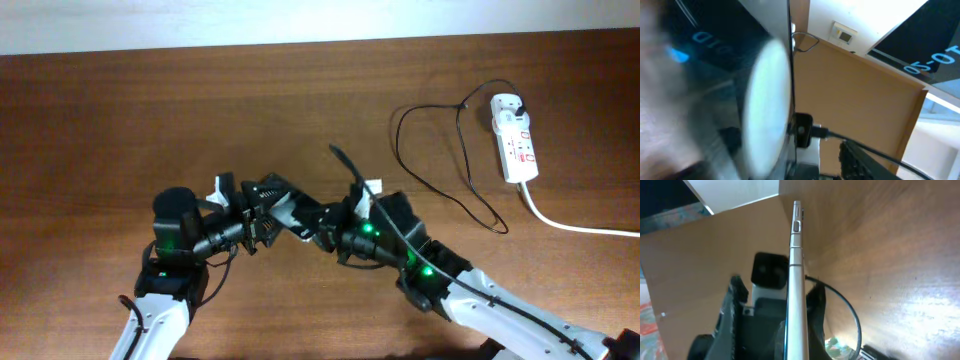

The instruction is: Plug charger to phone and switch on socket

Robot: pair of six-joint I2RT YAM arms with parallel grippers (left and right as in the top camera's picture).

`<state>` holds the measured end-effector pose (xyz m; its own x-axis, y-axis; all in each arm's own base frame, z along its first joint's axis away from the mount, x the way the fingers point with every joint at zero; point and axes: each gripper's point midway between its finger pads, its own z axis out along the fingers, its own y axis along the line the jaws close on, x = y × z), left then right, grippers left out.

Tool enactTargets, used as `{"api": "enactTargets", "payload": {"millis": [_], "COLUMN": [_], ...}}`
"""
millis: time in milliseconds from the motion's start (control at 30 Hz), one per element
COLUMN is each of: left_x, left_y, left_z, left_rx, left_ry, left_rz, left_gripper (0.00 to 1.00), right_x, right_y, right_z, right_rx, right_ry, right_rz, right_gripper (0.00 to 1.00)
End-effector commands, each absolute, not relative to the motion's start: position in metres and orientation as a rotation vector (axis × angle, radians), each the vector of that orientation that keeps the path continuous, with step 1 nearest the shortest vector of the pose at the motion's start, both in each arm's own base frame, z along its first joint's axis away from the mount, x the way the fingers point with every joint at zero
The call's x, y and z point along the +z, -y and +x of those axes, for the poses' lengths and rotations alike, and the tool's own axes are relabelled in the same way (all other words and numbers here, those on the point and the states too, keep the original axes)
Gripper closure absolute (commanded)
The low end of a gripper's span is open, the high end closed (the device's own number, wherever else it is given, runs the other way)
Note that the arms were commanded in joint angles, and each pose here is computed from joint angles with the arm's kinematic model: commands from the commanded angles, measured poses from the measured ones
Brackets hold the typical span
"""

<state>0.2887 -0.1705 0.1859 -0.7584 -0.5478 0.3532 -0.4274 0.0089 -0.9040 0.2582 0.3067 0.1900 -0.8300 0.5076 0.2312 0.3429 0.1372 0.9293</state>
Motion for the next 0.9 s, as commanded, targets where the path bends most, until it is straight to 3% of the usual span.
{"api": "enactTargets", "payload": {"millis": [0, 300, 367, 500, 567, 733, 867], "left_x": [0.184, 0.181, 0.181, 0.167, 0.153, 0.127, 0.121], "left_y": [0.165, 0.158, 0.158, 0.151, 0.122, 0.101, 0.119], "left_z": [0.300, 0.308, 0.308, 0.305, 0.313, 0.316, 0.324], "left_rx": [-1.806, -1.743, -1.746, -1.611, -1.485, -1.602, -1.856], "left_ry": [-2.108, -2.066, -2.068, -2.142, -2.142, -2.191, -2.245], "left_rz": [-1.101, -1.139, -1.136, -0.963, -0.935, -0.947, -0.814], "left_gripper": [0.55, 1.00, 1.00, 1.00, 1.00, 1.00, 1.00], "right_x": [0.205, 0.205, 0.205, 0.198, 0.168, 0.130, 0.120], "right_y": [-0.314, -0.315, -0.315, -0.311, -0.297, -0.257, -0.194], "right_z": [0.256, 0.255, 0.254, 0.257, 0.260, 0.277, 0.294], "right_rx": [1.832, 1.850, 1.850, 1.685, 1.483, 0.943, 0.599], "right_ry": [-2.230, -2.236, -2.237, -2.238, -2.312, -2.324, -2.462], "right_rz": [0.820, 0.848, 0.847, 0.542, 0.540, 0.230, 0.272], "right_gripper": [0.96, 0.96, 0.95, 0.64, 0.55, 0.41, 0.37]}}
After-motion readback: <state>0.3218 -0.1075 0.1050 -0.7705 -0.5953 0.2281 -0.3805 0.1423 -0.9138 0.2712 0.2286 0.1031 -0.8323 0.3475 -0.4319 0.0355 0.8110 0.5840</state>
